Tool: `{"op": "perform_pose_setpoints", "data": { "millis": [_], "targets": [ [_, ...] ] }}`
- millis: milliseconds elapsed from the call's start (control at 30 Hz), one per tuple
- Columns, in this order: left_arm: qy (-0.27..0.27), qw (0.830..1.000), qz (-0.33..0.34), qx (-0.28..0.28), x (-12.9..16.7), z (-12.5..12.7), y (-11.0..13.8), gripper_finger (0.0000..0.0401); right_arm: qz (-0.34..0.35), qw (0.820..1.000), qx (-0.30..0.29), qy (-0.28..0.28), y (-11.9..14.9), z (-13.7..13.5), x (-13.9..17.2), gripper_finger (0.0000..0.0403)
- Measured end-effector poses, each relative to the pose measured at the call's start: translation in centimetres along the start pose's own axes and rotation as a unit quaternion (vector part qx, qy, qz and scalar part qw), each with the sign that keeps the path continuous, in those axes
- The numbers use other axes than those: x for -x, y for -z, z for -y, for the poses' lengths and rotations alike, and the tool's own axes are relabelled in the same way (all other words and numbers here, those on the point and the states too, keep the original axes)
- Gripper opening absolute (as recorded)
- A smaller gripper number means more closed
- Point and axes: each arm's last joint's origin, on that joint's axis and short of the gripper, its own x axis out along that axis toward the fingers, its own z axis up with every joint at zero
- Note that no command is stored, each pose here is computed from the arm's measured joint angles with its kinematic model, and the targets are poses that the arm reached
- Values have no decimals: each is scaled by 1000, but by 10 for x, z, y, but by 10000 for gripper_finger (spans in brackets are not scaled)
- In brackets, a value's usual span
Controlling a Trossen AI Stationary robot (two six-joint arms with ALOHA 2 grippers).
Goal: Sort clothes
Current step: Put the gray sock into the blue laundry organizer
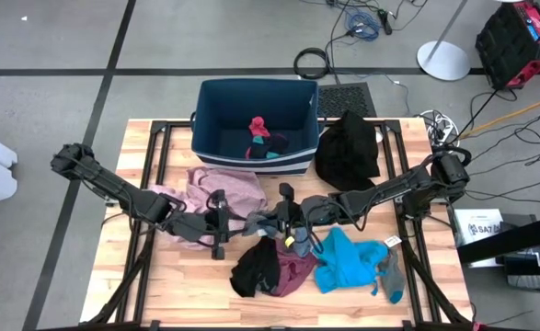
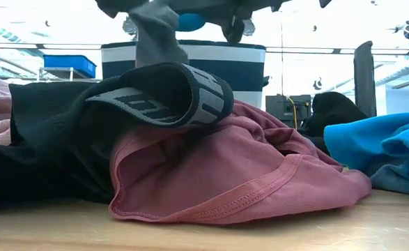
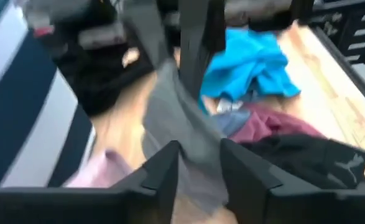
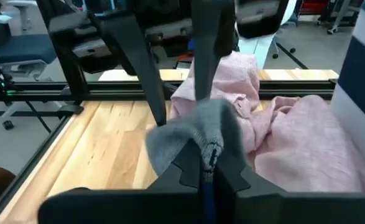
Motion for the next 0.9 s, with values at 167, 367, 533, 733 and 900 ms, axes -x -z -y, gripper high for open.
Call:
{"op": "perform_pose_setpoints", "data": {
  "millis": [167, 367, 533, 733, 900],
  "targets": [
    [-21, 997, -62, 46, 4, -4, 13, 169, 1, 999, 11, 31, -17, 4, 20, 1],
    [-21, 995, -64, 74, 5, 2, 19, 172, 45, 995, 46, 80, -48, 12, 54, 1],
    [-38, 995, -43, 81, 2, 7, 31, 173, 105, 984, 77, 120, -87, 32, 82, 0],
    [-29, 994, 21, 105, -6, 10, 48, 173, 121, 967, 103, 200, -138, 80, 98, 0],
    [-18, 992, 60, 111, -9, 9, 56, 173, 62, 971, 72, 217, -162, 136, 96, 0]
  ]
}}
